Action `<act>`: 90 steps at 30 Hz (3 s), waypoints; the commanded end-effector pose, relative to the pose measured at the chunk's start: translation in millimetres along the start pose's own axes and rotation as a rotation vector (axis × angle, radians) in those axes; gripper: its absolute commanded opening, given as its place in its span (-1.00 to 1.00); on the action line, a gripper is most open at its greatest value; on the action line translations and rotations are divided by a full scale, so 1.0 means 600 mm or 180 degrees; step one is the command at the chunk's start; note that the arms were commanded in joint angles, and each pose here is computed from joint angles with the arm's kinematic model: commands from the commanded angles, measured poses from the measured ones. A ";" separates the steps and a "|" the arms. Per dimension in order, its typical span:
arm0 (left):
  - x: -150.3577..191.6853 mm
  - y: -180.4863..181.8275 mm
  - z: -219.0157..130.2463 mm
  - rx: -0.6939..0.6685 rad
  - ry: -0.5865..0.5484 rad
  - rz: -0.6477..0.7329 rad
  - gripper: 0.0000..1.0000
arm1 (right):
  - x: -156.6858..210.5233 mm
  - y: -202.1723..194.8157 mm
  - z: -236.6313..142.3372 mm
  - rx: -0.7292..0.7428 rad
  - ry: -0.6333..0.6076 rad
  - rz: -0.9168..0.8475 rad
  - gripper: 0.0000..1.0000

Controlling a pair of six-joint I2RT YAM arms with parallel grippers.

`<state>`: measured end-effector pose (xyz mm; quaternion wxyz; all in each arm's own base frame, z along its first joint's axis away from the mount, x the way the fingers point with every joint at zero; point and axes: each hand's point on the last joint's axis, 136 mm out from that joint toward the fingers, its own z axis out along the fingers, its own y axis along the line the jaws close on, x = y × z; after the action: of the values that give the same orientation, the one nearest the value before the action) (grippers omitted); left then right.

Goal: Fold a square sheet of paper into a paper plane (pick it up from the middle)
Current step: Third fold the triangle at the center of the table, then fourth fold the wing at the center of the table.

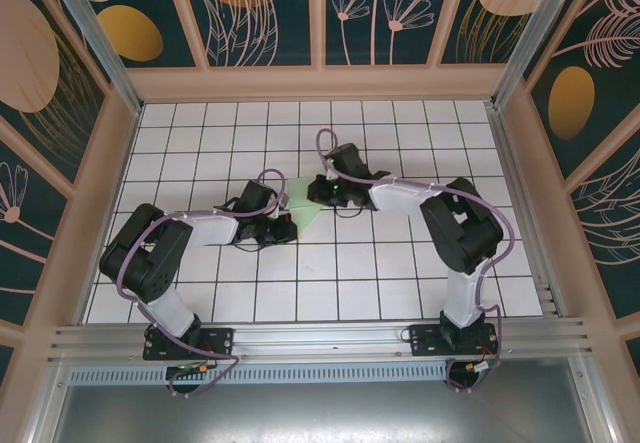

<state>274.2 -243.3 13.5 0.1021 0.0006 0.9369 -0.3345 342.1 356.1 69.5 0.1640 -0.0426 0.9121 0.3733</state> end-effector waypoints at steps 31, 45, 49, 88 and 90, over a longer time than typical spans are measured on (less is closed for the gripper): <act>-0.037 -0.058 -0.074 0.0142 -0.0396 0.0120 -0.93 | 0.015 -0.015 0.016 -0.0033 0.0069 0.0495 -1.00; -0.108 -0.122 -0.093 0.0466 -0.0838 0.0225 -0.63 | -0.022 -0.065 -0.072 0.0112 -0.0394 0.0641 -0.21; -0.115 -0.093 -0.069 0.0240 -0.0801 0.0136 -0.67 | -0.013 -0.066 -0.061 0.0029 -0.0247 0.0500 -0.07; -0.123 -0.026 -0.040 -0.0388 -0.0747 0.0126 -0.69 | -0.006 -0.019 0.005 -0.0850 0.0269 0.0220 -0.81; -0.131 -0.036 -0.055 -0.0393 -0.0818 0.0190 -0.63 | -0.014 -0.022 -0.006 -0.0741 0.0177 0.0279 -0.91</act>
<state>335.9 -236.5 49.8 0.2093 -0.0344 0.9364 -0.2796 336.0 346.0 46.7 0.0845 -0.0416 0.8722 0.4801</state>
